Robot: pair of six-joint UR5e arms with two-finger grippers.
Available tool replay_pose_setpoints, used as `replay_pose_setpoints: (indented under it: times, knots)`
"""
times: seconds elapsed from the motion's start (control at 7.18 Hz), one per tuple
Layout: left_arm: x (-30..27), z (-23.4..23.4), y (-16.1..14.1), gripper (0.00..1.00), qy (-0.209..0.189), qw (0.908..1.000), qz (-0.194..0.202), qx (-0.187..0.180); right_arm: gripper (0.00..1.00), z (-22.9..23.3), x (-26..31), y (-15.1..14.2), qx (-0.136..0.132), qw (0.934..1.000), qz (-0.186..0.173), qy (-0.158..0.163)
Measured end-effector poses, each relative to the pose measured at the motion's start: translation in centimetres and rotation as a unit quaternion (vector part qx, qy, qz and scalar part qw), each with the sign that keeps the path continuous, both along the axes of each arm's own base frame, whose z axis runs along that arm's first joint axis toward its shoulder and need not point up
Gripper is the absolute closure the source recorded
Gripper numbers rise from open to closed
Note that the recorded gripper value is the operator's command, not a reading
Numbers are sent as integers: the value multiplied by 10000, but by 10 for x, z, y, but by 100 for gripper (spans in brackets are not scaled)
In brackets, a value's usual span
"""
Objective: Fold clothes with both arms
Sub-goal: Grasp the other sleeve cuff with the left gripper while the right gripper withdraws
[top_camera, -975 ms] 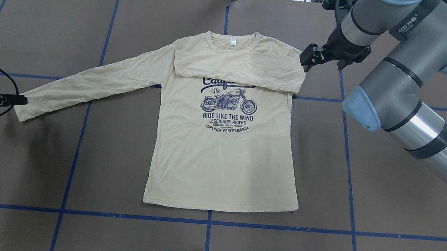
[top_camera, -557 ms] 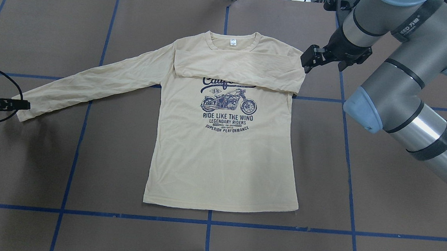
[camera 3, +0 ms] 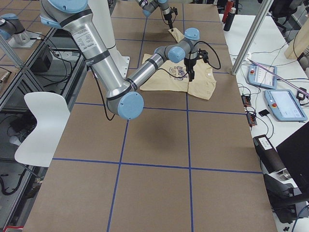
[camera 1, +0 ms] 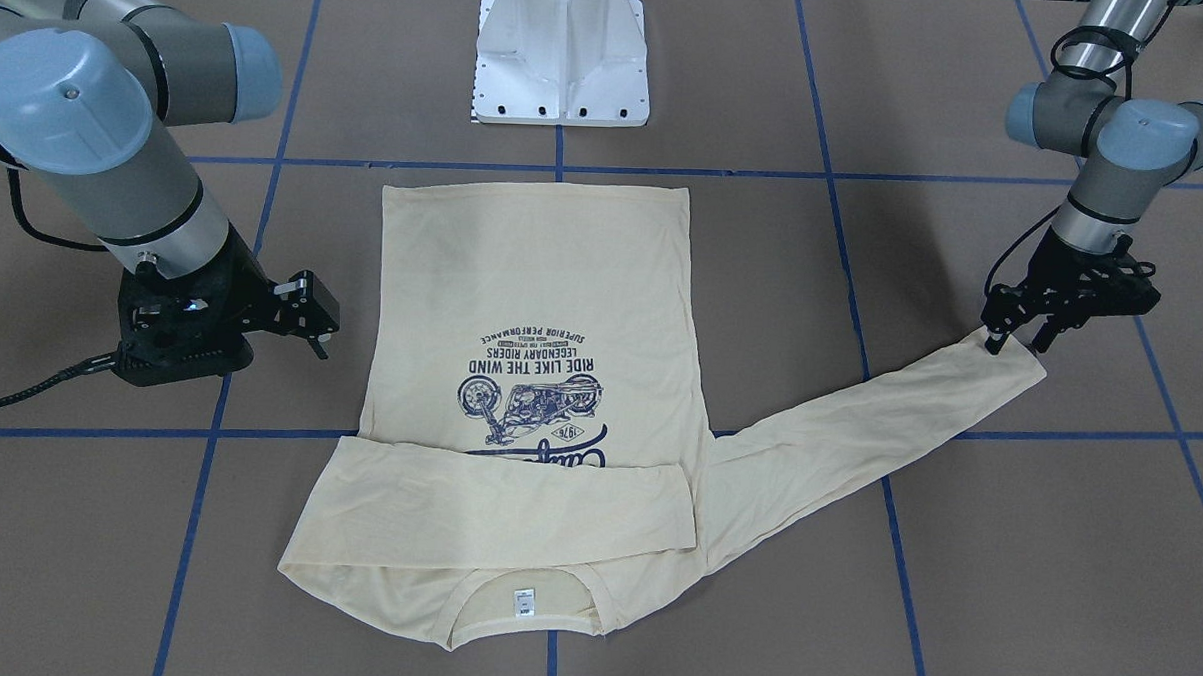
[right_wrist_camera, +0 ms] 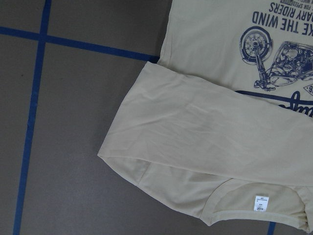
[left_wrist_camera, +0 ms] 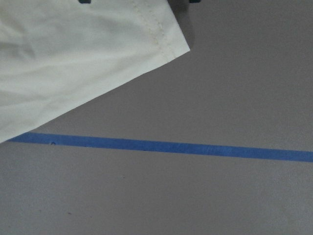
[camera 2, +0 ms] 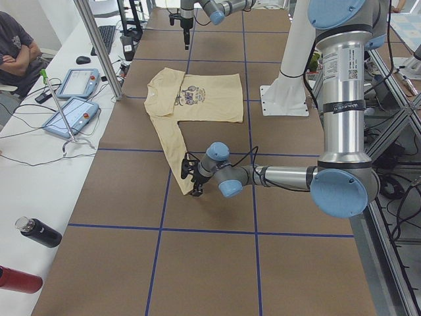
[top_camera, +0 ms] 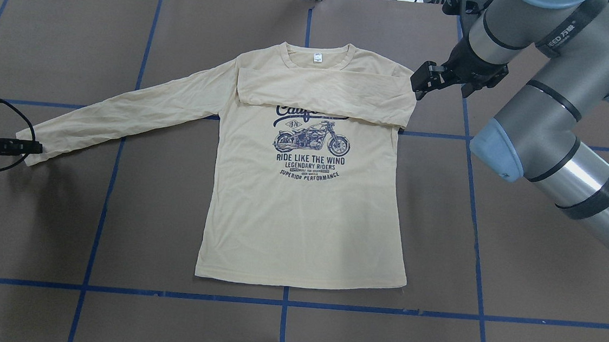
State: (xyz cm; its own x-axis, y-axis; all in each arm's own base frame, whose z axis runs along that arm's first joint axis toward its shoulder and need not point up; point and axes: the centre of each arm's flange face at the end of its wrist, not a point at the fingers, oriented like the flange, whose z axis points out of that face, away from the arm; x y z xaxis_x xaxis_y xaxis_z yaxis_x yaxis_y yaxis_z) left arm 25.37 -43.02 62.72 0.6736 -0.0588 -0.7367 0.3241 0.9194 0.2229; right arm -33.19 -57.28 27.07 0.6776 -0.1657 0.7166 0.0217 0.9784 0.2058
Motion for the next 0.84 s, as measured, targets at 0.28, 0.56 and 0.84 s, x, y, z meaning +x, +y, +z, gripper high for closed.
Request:
replay_pose_setpoints:
  times: [0.28,0.56,0.84]
  knots:
    - [0,-2,0,86,16,10000,8,3,0,0,1,-1,-1,10000,10,-4]
    - [1,-5,0,100,41,10000,23,22,0,0,2,-1,-5,10000,12,-2]
    - [0,-14,0,100,76,10000,30,55,0,1,3,-1,-9,10000,19,1]
